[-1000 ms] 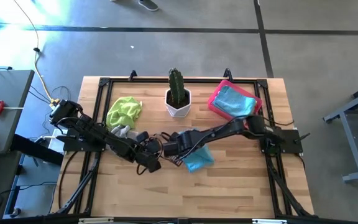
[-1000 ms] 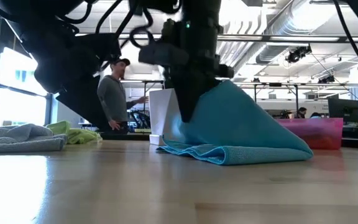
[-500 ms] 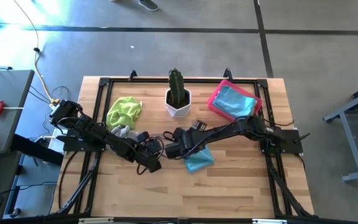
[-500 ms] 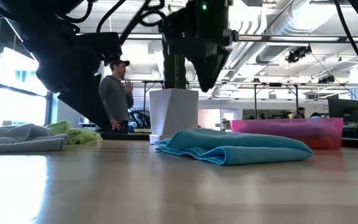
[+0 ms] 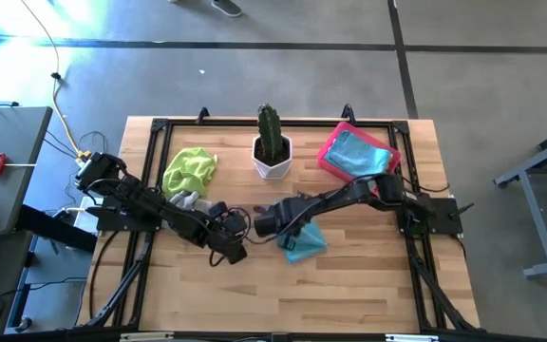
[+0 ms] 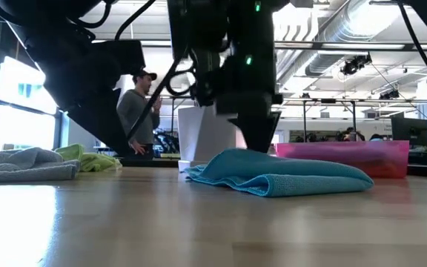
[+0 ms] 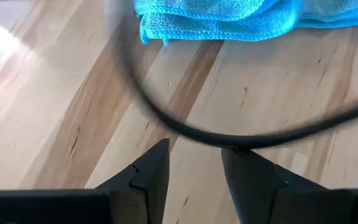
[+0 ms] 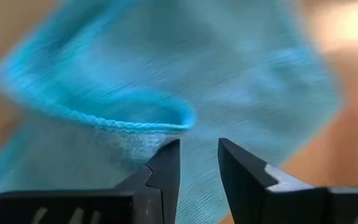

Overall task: Fold microfiber towels
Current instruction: Fold the blue microfiber towel, then put the blue microfiber towel into the red bin

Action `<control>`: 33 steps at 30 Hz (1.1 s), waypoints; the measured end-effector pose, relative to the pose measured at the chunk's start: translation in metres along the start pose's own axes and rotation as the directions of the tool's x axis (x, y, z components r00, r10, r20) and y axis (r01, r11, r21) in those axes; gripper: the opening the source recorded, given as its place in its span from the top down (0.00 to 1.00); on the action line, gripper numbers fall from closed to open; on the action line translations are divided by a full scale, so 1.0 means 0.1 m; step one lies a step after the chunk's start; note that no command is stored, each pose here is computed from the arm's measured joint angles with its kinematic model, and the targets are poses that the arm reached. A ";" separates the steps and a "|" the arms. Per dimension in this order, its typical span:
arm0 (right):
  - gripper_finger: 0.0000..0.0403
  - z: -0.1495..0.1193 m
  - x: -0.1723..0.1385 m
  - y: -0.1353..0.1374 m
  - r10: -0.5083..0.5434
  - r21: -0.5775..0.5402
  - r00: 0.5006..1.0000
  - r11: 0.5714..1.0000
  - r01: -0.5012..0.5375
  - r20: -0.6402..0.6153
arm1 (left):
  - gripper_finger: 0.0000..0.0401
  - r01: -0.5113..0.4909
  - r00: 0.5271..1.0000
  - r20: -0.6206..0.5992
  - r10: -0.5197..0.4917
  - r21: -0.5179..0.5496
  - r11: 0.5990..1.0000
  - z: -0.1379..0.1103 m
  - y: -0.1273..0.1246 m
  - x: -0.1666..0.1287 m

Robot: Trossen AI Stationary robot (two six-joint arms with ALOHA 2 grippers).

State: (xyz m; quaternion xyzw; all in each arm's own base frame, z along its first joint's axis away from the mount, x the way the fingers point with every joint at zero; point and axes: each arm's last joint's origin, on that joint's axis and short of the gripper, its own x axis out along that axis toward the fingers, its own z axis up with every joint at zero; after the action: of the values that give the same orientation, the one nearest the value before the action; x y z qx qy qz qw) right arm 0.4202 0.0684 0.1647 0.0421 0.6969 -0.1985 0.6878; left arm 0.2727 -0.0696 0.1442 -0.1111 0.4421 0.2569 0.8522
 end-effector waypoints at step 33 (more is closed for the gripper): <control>0.79 -1.09 -0.35 0.47 0.090 -0.066 0.991 0.994 -0.084 0.097 | 0.66 0.026 0.956 0.274 -0.101 0.264 0.964 0.55 0.14 0.21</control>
State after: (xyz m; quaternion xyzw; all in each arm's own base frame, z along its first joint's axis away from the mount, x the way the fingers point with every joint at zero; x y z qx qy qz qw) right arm 0.3349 0.1554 0.1855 0.0411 0.6650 -0.1485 0.7308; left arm 0.3135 -0.0274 0.1597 0.0244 0.3405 0.1826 0.9220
